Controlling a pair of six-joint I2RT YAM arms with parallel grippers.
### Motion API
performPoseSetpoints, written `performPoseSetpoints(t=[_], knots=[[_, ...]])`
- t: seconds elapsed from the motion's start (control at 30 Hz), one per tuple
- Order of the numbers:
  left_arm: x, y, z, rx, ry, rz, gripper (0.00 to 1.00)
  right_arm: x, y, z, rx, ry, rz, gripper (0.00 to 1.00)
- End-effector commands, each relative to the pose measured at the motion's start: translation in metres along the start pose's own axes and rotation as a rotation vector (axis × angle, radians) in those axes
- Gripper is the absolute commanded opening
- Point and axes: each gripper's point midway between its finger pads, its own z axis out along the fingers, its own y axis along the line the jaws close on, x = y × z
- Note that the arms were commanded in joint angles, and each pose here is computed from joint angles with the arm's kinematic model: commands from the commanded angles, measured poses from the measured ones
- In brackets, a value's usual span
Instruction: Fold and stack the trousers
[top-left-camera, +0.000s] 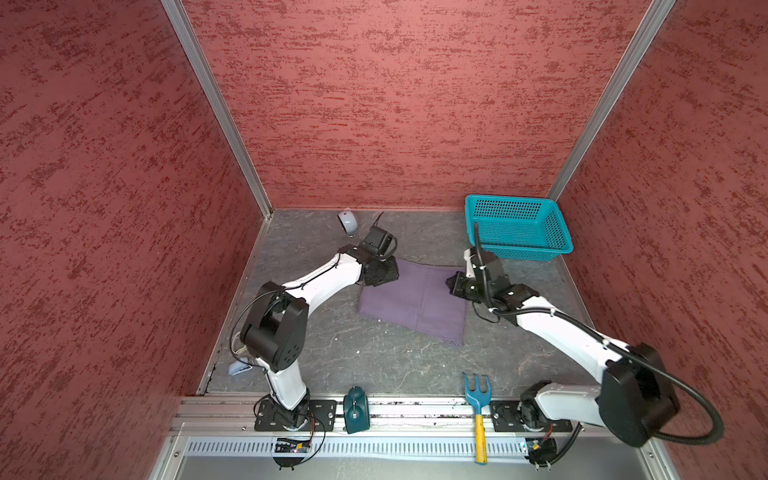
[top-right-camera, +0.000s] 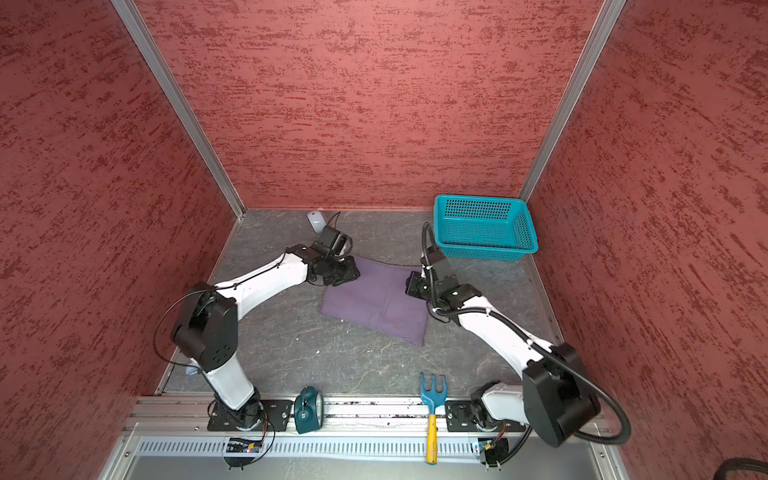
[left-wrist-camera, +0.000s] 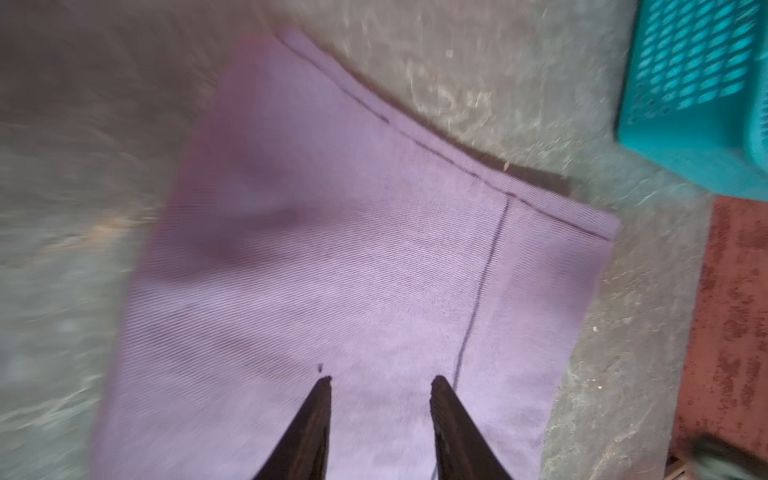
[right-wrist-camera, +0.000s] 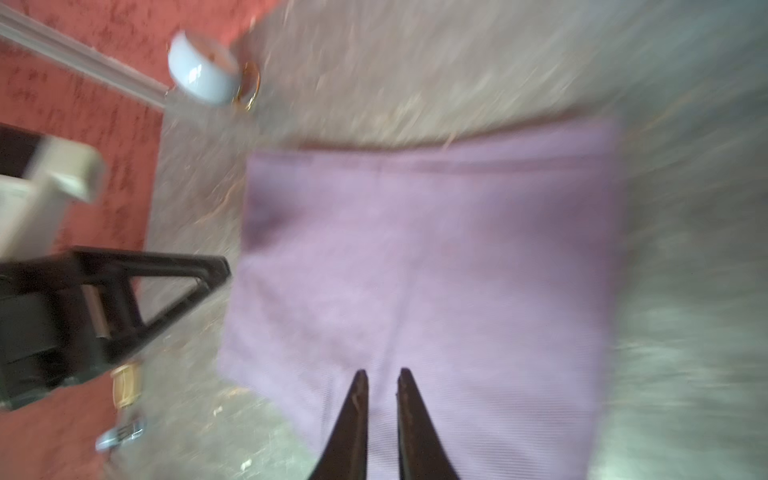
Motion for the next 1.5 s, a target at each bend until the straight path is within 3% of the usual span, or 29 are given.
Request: performPoseSetpoints(t=[0.0,0.17,0.37,0.47,0.57,0.73,0.83,0.93,1.17,1.33,1.47], knots=[[0.02,0.001,0.028,-0.009,0.09,-0.011,0.41,0.01,-0.066,-0.014,0.191,-0.027,0.117,0.27],[0.033,0.031,0.053,-0.03,0.163,-0.096,0.41,0.022,-0.082,-0.021,0.184,-0.038,0.18,0.37],[0.03,0.115,0.038,-0.162,0.133,-0.226,0.4,0.044,-0.083,-0.004,0.15,0.055,0.214,0.42],[0.025,0.157,0.015,-0.22,0.085,-0.283,0.4,0.056,-0.069,0.015,0.045,0.116,0.25,0.37],[0.017,0.19,-0.012,-0.282,0.025,-0.33,0.4,0.067,-0.044,0.035,-0.072,0.213,0.262,0.25],[-0.003,0.228,-0.06,-0.397,-0.098,-0.401,0.41,0.077,-0.009,0.059,-0.106,0.297,0.166,0.22],[-0.015,0.211,-0.091,-0.472,-0.227,-0.304,0.44,0.084,0.002,0.069,-0.122,0.33,0.148,0.23],[-0.016,0.164,-0.095,-0.425,-0.276,-0.17,0.46,0.089,0.003,0.075,-0.129,0.351,0.151,0.23],[0.032,0.118,-0.054,-0.341,-0.115,-0.115,0.46,0.093,-0.004,0.076,-0.099,0.358,0.132,0.21],[0.062,0.111,-0.017,-0.299,-0.016,-0.154,0.51,0.093,-0.004,0.077,-0.098,0.359,0.126,0.22],[0.072,0.125,0.005,-0.32,0.03,-0.198,0.55,0.095,-0.003,0.078,-0.103,0.369,0.125,0.21]])
